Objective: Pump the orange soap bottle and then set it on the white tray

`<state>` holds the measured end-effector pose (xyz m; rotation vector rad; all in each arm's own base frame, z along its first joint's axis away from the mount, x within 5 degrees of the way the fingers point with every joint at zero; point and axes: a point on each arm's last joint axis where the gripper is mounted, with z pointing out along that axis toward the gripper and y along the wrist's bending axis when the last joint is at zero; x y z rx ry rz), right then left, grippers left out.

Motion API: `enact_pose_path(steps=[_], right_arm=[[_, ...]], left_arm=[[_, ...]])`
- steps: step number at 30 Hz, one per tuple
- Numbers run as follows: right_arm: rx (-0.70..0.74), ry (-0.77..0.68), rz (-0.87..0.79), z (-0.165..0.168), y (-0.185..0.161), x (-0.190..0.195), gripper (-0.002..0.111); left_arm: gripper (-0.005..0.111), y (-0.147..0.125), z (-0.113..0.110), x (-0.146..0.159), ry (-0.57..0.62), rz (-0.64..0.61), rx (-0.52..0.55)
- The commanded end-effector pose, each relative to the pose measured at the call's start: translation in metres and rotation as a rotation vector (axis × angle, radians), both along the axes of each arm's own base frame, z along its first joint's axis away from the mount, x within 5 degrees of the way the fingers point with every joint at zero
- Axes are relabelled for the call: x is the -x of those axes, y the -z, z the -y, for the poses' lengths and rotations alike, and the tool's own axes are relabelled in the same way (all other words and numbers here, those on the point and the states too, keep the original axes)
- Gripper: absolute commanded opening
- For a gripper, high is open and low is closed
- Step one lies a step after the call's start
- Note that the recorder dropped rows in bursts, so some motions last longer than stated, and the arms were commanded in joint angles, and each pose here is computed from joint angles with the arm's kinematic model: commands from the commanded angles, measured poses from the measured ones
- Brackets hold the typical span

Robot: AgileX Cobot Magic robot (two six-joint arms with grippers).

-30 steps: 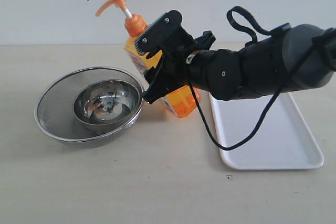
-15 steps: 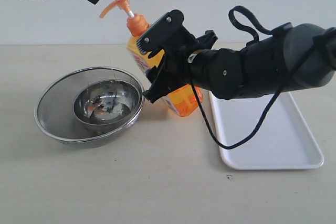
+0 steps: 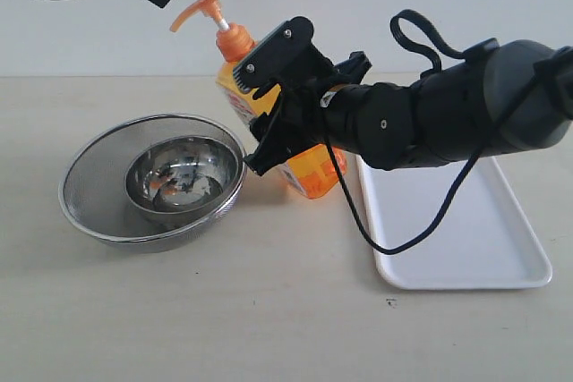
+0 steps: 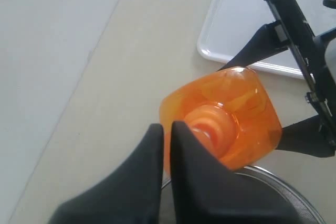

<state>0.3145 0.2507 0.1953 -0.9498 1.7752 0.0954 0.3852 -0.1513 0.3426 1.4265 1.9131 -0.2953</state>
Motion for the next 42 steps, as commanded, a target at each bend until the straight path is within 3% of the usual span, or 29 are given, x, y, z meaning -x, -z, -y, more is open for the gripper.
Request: enact_pose_path(steps=[1, 19, 42], right_arm=[[-0.012, -0.011, 0.034, -0.003, -0.008, 0.001, 0.000], [-0.012, -0.011, 0.034, -0.003, -0.008, 0.001, 0.000], [-0.012, -0.011, 0.034, -0.003, -0.008, 0.001, 0.000]], left_arm=[[0.005, 0.036, 0.006, 0.005, 0.074, -0.176, -0.067], [0.005, 0.051, 0.008, 0.002, 0.083, -0.226, -0.068], [0.005, 0.051, 0.008, 0.002, 0.085, -0.224, -0.068]])
